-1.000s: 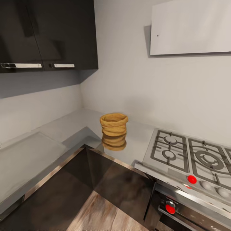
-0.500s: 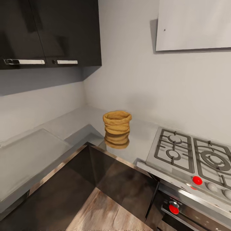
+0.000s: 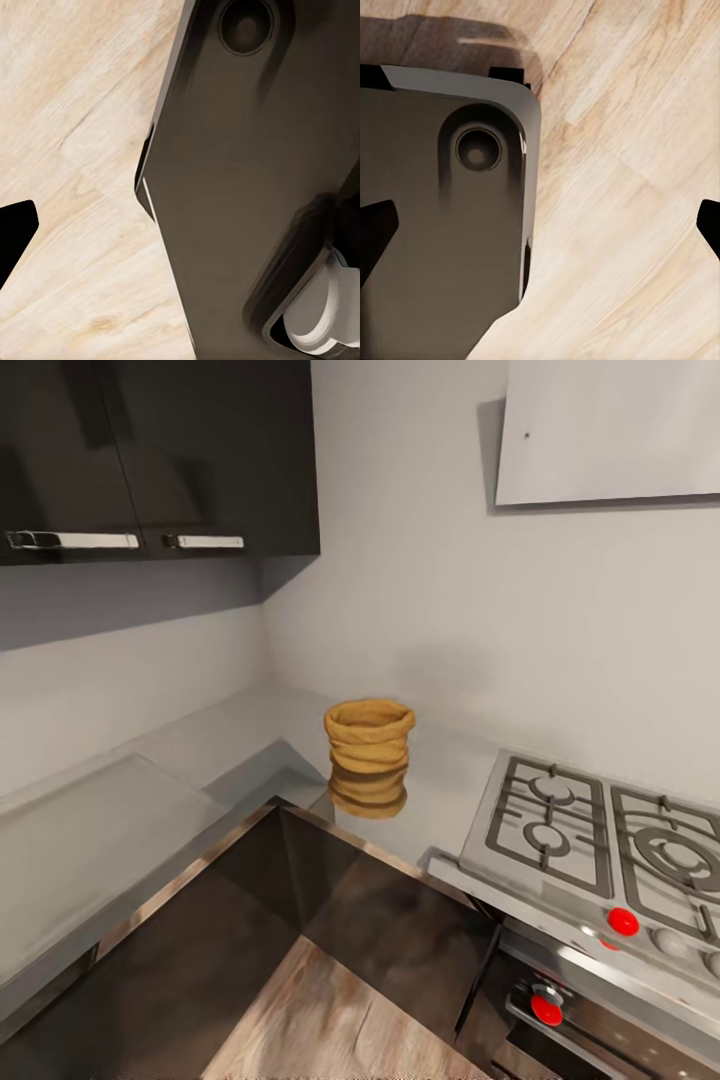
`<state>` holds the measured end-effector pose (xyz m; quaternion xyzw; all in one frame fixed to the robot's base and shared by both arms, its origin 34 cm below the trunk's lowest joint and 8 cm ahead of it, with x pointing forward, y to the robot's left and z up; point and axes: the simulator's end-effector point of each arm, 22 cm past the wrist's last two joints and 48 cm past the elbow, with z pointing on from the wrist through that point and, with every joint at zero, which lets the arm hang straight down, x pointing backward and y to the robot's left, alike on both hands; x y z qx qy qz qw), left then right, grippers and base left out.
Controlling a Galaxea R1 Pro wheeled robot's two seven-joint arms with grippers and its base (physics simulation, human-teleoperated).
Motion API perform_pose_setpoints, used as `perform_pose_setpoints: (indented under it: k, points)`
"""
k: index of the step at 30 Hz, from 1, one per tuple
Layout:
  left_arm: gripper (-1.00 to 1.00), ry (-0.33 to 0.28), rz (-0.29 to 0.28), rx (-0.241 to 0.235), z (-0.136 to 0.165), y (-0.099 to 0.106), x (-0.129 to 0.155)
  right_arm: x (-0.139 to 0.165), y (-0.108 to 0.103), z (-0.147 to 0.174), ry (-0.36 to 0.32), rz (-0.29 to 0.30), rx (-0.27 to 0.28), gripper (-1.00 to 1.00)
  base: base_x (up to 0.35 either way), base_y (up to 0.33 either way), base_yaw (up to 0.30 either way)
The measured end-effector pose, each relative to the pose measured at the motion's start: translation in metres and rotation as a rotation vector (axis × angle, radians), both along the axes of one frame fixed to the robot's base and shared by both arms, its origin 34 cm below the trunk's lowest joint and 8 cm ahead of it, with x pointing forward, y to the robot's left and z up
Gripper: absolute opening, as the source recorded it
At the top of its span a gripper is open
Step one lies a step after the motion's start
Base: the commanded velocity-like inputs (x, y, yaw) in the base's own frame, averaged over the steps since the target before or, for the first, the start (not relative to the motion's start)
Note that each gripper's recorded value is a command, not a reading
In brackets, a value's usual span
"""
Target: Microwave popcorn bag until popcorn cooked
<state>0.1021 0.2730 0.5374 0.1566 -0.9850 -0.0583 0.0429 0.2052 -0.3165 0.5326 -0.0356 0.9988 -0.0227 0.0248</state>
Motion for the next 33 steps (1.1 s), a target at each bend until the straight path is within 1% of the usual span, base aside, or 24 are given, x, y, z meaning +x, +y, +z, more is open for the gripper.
perform_pose_setpoints:
  k: [33]
  points:
    - [1.0, 0.053, 0.0, 0.0, 0.002, 0.0, -0.02, -0.021, -0.001, -0.003, 0.054, 0.0, -0.001, 1.0, 0.0, 0.0, 0.0]
